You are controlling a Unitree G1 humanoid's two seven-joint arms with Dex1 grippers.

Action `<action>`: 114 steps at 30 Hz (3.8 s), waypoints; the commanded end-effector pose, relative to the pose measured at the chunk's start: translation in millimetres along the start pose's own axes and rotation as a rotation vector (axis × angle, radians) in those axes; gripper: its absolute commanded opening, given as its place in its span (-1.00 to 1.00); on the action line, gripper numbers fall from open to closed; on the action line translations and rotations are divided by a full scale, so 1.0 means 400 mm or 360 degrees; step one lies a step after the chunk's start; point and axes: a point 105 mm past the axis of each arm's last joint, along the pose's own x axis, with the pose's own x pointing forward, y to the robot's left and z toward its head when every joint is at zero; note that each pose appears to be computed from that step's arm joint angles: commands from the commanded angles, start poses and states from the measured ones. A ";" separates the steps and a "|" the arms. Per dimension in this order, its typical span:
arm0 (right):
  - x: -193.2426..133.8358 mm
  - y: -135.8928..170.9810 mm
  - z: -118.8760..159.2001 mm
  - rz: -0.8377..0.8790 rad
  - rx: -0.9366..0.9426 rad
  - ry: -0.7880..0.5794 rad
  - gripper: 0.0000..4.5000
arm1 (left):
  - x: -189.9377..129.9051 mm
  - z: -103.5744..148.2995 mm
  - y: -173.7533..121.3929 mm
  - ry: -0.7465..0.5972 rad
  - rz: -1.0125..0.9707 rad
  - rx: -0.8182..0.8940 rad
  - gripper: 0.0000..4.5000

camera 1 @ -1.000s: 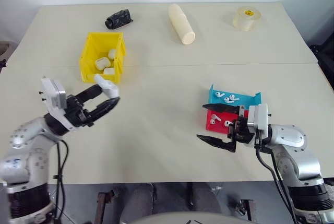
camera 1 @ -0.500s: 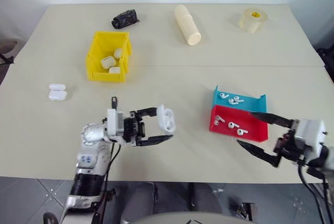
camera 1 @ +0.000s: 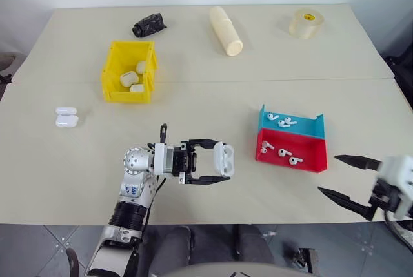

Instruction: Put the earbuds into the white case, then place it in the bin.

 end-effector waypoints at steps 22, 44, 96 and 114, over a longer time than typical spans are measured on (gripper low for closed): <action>0.160 -0.047 0.057 0.0416 -0.0414 0.0656 1.00 | 0.025 0.018 -0.019 0.0005 0.0103 0.0011 0.22; 0.192 -0.054 0.063 0.0432 -0.0492 0.0676 -0.18 | 0.027 0.017 -0.010 -0.0007 0.0106 -0.0001 0.22; 0.185 0.150 0.436 0.0411 0.0204 -0.1713 -0.78 | -0.006 0.074 0.065 -0.0062 0.0033 -0.0164 0.22; 0.255 0.168 0.386 0.0341 0.0262 -0.1716 -0.78 | 0.014 0.093 0.067 -0.0080 0.0011 -0.0188 0.22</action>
